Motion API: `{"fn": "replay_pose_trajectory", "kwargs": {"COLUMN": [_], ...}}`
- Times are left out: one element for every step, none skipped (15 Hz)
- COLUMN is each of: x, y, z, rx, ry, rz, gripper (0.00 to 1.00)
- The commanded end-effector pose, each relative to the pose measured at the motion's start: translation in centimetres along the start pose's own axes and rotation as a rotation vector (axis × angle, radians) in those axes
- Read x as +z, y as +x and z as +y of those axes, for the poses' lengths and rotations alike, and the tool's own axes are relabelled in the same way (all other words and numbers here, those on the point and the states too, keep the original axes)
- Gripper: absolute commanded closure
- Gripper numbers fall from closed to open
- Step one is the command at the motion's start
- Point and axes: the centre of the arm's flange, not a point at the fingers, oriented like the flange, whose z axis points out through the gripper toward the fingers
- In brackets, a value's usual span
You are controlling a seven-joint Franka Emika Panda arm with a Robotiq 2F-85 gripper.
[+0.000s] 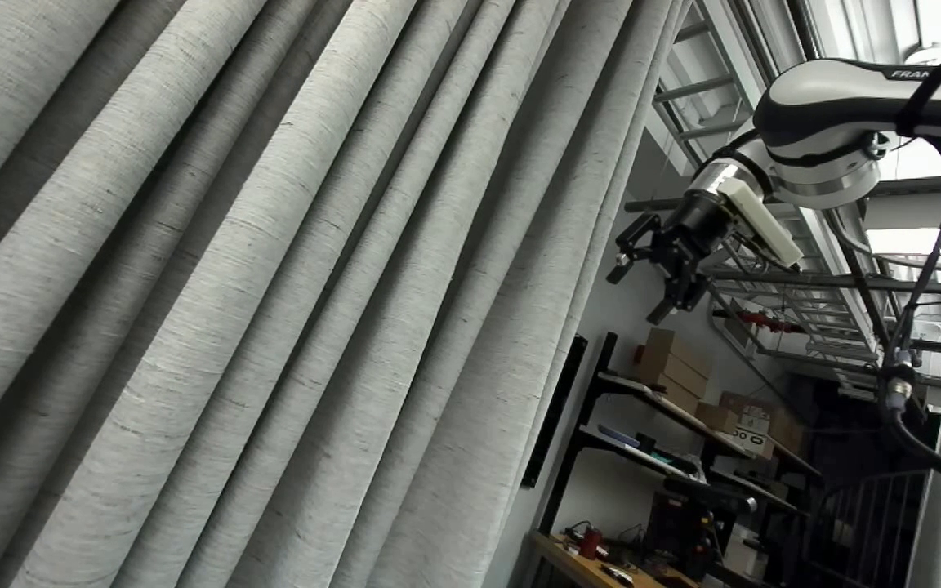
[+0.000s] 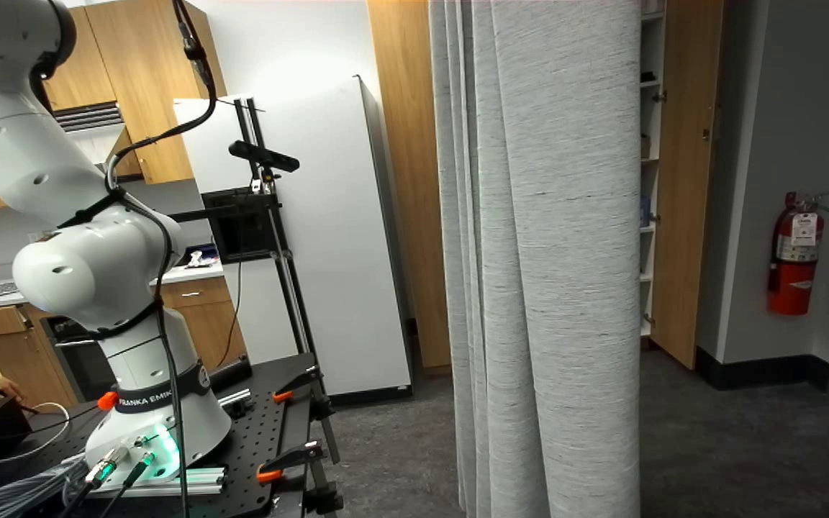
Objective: Open the curtain.
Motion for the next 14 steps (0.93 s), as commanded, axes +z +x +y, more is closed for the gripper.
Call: {"fn": "replay_pose_trajectory", "kwargs": {"x": [0.7,0.9,1.1,1.3,1.5,1.7,1.9,2.0,2.1,2.1,2.0,1.9,1.7,1.5], "y": [1.7,2.1,2.5,2.9,3.4,3.9,4.3,4.8,5.1,5.4,5.8,6.2,6.5,6.8], "z": [1.4,1.6,1.7,1.9,2.0,1.9,1.8,1.7,1.6,1.5,1.5,1.4,1.4,1.4], "rx": [0.063,0.072,0.072,0.063,0.052,0.034,0.019,-0.005,-0.028,-0.048,-0.068,-0.087,-0.105,-0.124], "ry": [-0.055,-0.063,-0.064,-0.061,-0.061,-0.056,-0.052,-0.048,-0.044,-0.042,-0.043,-0.040,-0.039,-0.040], "rz": [-0.002,-0.006,-0.016,-0.025,-0.027,-0.038,-0.045,-0.043,-0.041,-0.033,-0.025,-0.018,-0.009,0.004], "gripper": [0.00,0.00,0.00,0.00,0.00,0.00,0.00,0.00,0.00,0.00,0.00,0.00,0.00,0.00]}}
